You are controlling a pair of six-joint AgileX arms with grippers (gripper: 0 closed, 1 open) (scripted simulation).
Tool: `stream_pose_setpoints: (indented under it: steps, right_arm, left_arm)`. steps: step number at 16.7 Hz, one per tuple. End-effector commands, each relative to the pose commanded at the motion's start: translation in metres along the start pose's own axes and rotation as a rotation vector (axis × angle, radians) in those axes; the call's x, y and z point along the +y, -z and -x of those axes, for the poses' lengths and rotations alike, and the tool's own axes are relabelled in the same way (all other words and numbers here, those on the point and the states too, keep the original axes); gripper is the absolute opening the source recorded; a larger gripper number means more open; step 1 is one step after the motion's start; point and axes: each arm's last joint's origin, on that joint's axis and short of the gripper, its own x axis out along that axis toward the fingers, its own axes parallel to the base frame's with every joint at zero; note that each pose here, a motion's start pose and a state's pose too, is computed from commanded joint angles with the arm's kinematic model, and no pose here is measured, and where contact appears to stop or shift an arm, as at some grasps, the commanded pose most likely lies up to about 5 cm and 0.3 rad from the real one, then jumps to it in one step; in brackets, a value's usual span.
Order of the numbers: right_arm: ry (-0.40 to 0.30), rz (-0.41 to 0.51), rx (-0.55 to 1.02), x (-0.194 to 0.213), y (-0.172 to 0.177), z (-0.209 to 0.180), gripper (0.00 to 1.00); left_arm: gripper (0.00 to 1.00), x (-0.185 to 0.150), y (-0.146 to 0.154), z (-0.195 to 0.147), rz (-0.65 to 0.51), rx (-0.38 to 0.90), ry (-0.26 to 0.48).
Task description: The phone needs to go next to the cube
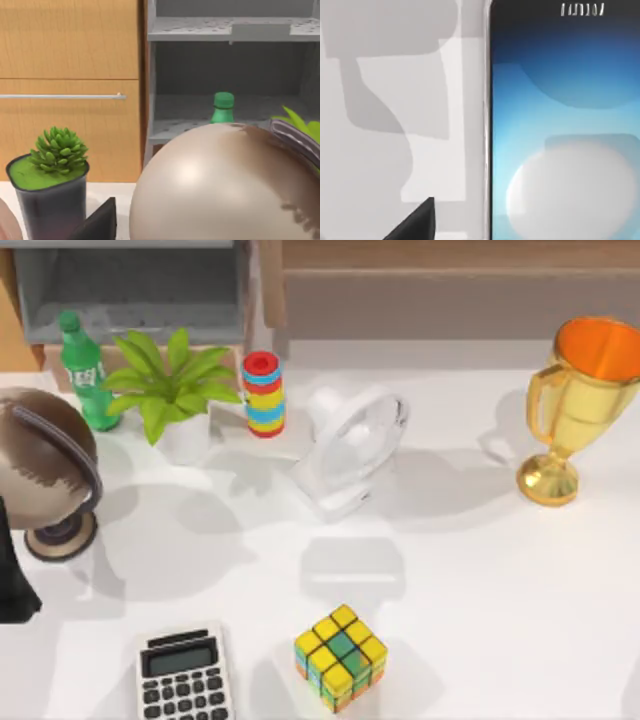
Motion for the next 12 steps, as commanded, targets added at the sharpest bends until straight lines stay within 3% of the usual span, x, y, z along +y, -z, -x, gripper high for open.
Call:
stream_pose_setpoints:
  steps: [3,12]
  right_arm:
    - [-0.054,0.010,0.041,-0.009,0.002,-0.004,1.00]
    - [-0.057,0.010,0.043,-0.009,0.002,-0.019,1.00]
  left_arm:
    - [1.00,0.000,0.000,0.000,0.000,0.000,0.000]
    - [1.00,0.000,0.000,0.000,0.000,0.000,0.000]
